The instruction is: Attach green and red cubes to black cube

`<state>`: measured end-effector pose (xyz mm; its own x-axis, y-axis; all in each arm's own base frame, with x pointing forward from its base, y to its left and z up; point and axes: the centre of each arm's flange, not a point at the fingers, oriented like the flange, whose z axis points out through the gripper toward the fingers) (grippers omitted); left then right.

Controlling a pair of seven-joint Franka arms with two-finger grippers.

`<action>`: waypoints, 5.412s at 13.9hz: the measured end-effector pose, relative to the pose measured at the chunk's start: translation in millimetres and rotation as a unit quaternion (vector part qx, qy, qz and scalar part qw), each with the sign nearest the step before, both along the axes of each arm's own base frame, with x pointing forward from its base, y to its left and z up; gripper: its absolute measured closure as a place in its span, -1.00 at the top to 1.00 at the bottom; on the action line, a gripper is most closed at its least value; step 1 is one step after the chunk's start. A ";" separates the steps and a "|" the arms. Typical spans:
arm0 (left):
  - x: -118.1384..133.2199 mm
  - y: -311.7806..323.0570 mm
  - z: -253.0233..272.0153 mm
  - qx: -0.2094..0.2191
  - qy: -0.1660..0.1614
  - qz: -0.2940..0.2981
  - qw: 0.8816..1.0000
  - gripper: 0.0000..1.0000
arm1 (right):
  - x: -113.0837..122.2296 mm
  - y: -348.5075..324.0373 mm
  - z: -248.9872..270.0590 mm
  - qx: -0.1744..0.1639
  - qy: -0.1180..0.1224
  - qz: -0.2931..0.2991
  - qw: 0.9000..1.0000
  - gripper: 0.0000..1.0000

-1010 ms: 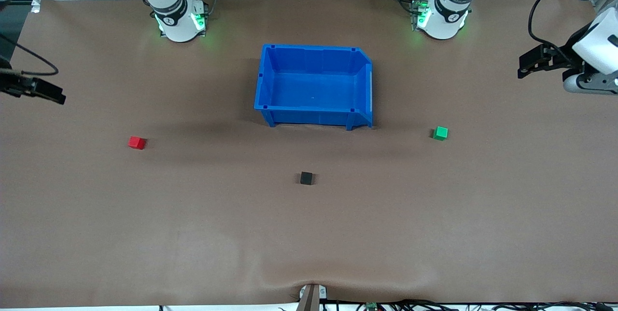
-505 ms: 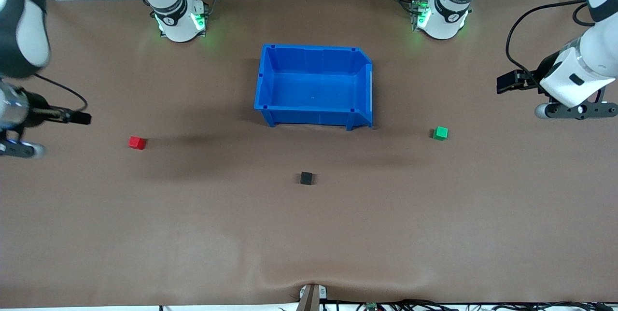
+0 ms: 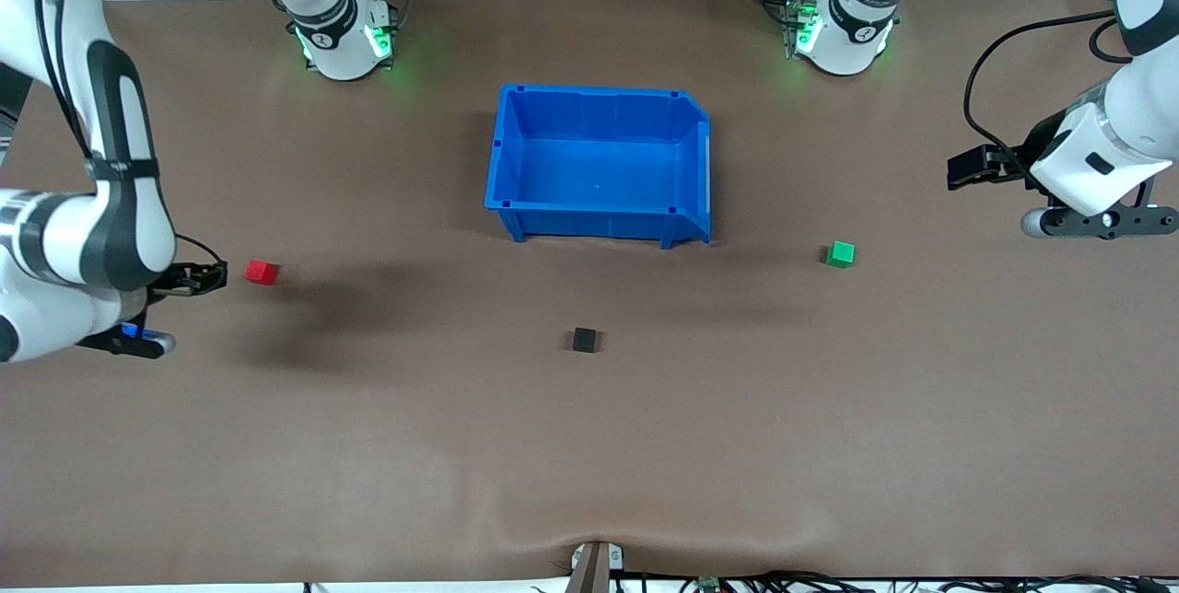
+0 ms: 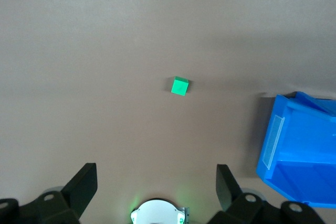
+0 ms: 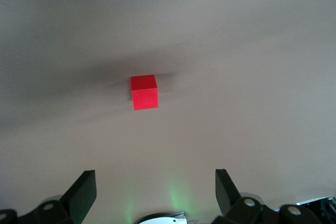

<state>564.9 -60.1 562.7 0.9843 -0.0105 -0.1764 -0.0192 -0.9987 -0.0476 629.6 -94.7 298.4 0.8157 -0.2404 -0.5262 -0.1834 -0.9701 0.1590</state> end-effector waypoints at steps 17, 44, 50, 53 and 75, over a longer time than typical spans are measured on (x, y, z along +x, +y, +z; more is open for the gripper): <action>-2.5 -9.9 -304.8 -0.016 -0.001 -0.015 1.000 1.00 | -31.1 -13.5 -130.1 0.033 -0.017 -0.042 0.998 -0.20; 19.5 -90.8 -320.0 0.020 -0.066 0.187 0.980 -0.21 | 19.7 446.3 -108.4 0.026 -0.058 -0.689 0.722 -0.21; 53.2 -186.6 -282.2 -0.007 -0.111 0.439 0.892 -0.21 | 7.4 466.1 -112.8 0.021 -0.052 -0.683 0.728 -0.21; 62.0 -245.4 -294.8 -0.020 -0.105 0.517 0.849 -0.21 | 0.9 474.0 -120.3 0.016 -0.050 -0.679 0.732 -0.21; 48.1 -377.4 -371.3 -0.042 -0.001 0.719 0.694 -0.21 | 103.8 223.5 91.3 0.009 -0.150 -0.425 0.893 1.00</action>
<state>613.0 -437.6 191.4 -0.0113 0.9724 -0.2329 0.9998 0.0150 0.0142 733.4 128.9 389.7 0.4475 -0.8334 -0.3245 -0.8861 -0.4622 -0.0348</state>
